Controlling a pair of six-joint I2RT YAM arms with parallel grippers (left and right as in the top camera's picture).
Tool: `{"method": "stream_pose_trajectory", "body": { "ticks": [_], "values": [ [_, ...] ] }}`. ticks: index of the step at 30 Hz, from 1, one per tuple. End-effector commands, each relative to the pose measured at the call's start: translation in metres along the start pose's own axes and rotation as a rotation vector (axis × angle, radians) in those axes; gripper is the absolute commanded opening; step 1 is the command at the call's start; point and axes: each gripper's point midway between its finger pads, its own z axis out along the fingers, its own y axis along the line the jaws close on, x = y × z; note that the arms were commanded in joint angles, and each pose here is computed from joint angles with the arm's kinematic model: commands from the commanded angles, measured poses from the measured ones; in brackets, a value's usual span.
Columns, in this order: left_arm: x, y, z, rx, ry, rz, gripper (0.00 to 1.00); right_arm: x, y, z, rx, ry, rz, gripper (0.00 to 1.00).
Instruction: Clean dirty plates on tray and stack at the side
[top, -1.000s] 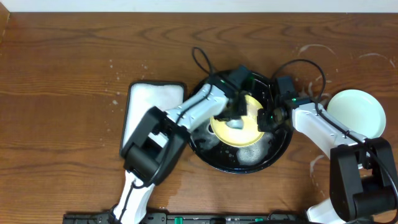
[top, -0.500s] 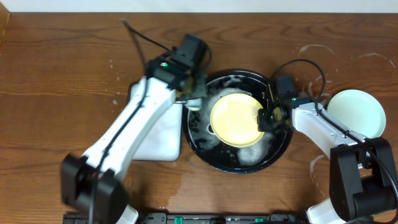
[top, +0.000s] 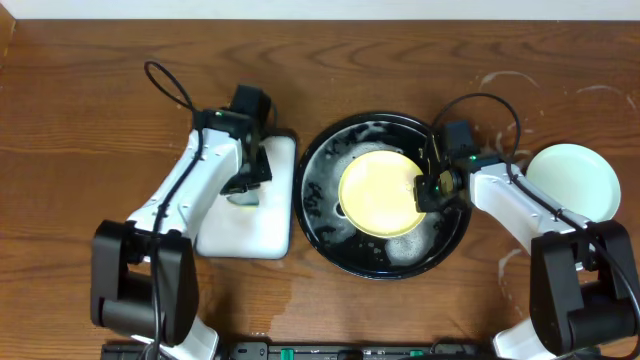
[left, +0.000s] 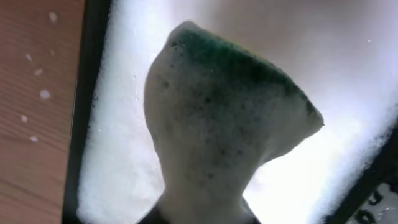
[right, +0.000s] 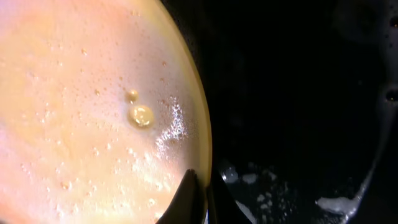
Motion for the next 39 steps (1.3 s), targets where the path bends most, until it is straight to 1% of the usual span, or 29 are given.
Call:
{"method": "stream_pose_trajectory", "body": {
  "ticks": [1, 2, 5, 6, 8, 13, 16, 20, 22, 25, 31, 35, 39],
  "values": [
    [-0.005, 0.001, -0.004, -0.003, -0.028, 0.003, 0.33, -0.007, 0.000, -0.025, 0.052, -0.050, -0.072, 0.01],
    [-0.005, 0.001, -0.004, -0.003, -0.028, 0.003, 0.40, -0.011, 0.002, -0.032, 0.053, -0.075, -0.079, 0.01],
    [-0.005, 0.001, -0.004, -0.004, -0.027, 0.003, 0.53, -0.019, 0.006, -0.053, 0.084, -0.153, -0.105, 0.01],
    [-0.005, 0.001, -0.004, -0.004, -0.027, 0.003, 0.60, -0.021, 0.007, -0.060, 0.101, -0.178, -0.115, 0.01],
    [-0.005, 0.001, -0.004, -0.004, -0.027, 0.003, 0.77, -0.027, 0.008, -0.080, 0.169, -0.253, -0.147, 0.01],
    [-0.005, 0.001, -0.004, -0.004, -0.027, 0.003, 0.78, -0.034, 0.005, -0.117, 0.310, -0.381, -0.222, 0.01],
    [-0.005, 0.001, -0.004, -0.003, -0.028, 0.003, 0.79, -0.035, 0.000, -0.131, 0.377, -0.418, -0.241, 0.01],
    [-0.005, 0.001, -0.004, -0.003, -0.028, 0.003, 0.79, -0.038, -0.004, -0.163, 0.500, -0.510, -0.284, 0.01],
    [-0.005, 0.001, -0.004, -0.004, -0.027, 0.003, 0.79, -0.039, -0.003, -0.178, 0.542, -0.556, -0.296, 0.01],
    [-0.005, 0.001, -0.004, -0.003, -0.028, 0.003, 0.80, -0.039, 0.003, -0.198, 0.605, -0.614, -0.360, 0.01],
    [-0.005, 0.001, -0.004, -0.003, -0.028, 0.003, 0.80, -0.032, 0.022, -0.222, 0.720, -0.680, -0.484, 0.01],
    [-0.005, 0.001, -0.004, -0.003, -0.028, 0.003, 0.80, -0.027, 0.038, -0.229, 0.780, -0.694, -0.594, 0.01],
    [-0.005, 0.001, -0.004, -0.004, -0.027, 0.003, 0.80, -0.022, 0.049, -0.238, 0.844, -0.716, -0.663, 0.01]
  ]
}}
